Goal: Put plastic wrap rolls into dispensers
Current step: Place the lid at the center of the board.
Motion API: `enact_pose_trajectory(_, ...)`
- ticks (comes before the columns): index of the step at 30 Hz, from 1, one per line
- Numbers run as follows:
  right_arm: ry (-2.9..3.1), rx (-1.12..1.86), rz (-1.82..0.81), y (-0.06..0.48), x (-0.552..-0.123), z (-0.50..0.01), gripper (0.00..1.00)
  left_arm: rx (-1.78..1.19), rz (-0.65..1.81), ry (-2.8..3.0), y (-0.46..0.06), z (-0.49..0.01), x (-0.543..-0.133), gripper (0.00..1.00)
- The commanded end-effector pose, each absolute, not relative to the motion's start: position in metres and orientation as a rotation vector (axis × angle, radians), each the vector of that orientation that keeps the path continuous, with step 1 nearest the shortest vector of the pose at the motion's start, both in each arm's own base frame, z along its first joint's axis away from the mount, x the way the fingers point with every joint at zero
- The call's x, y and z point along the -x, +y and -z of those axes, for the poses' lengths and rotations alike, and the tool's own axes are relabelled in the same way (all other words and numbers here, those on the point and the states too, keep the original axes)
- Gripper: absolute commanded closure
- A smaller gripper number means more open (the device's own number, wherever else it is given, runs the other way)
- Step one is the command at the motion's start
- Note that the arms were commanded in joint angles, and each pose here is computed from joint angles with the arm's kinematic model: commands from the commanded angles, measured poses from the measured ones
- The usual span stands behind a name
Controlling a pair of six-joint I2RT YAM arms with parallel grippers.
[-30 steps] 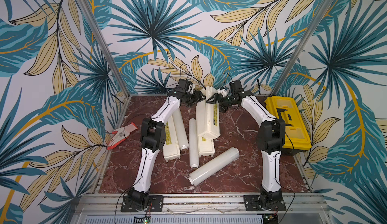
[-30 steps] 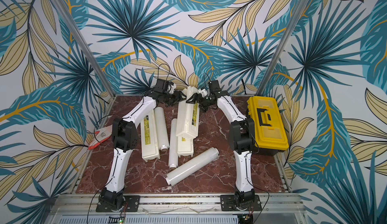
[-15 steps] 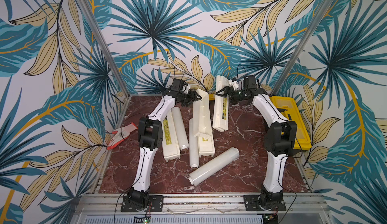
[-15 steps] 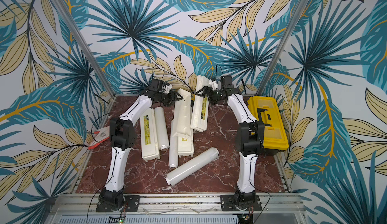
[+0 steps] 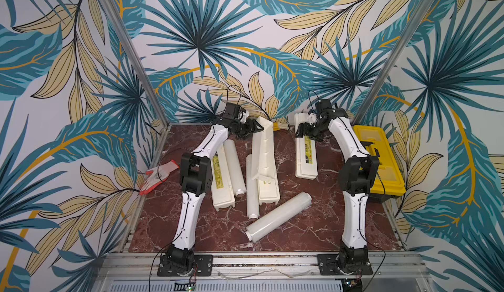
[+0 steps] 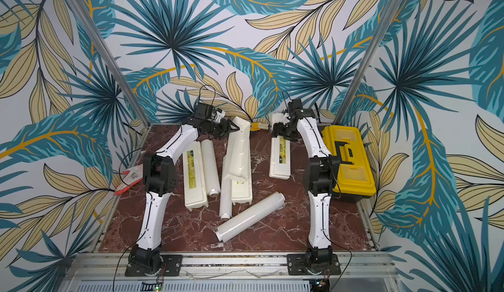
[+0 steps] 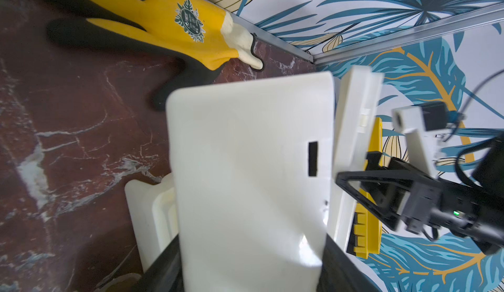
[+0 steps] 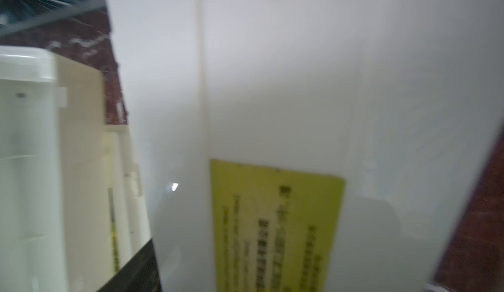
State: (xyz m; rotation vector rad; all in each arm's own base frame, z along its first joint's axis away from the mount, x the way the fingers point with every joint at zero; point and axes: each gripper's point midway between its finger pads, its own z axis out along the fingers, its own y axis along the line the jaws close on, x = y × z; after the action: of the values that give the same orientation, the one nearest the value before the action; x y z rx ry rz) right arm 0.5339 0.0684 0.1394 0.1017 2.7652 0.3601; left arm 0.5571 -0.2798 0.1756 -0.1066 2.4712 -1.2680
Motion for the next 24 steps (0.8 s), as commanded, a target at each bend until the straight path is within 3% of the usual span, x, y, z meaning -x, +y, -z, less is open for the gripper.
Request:
enact_pose_trajectory(1,2.886,-0.093,-0.099,0.027,-0.52,-0.104,0.48,0.107,1.199,2.566,-0.279,-0.149,-0.546,0.49)
enact_pose_trajectory(10,2.977,-0.162,0.107,-0.028,-0.519,-0.048,0.46,0.095,1.212,2.552,-0.282,-0.16,-0.543,0.49)
enact_pose_trajectory(14,3.009,-0.173,0.119,-0.035,-0.513,-0.038,0.34,0.096,1.209,2.558,-0.284,-0.158,-0.541,0.49)
enact_pose_trajectory(17,3.015,-0.169,0.072,-0.033,-0.511,-0.036,0.16,0.093,1.208,2.556,-0.286,-0.159,-0.541,0.49)
enact_pose_trajectory(18,3.017,-0.177,0.071,-0.032,-0.511,-0.036,0.01,0.093,1.208,2.558,-0.286,-0.158,-0.541,0.49)
enact_pose_trajectory(24,2.938,-0.228,0.075,-0.034,-0.512,-0.067,0.01,0.073,1.213,2.515,-0.288,-0.18,-0.54,0.49)
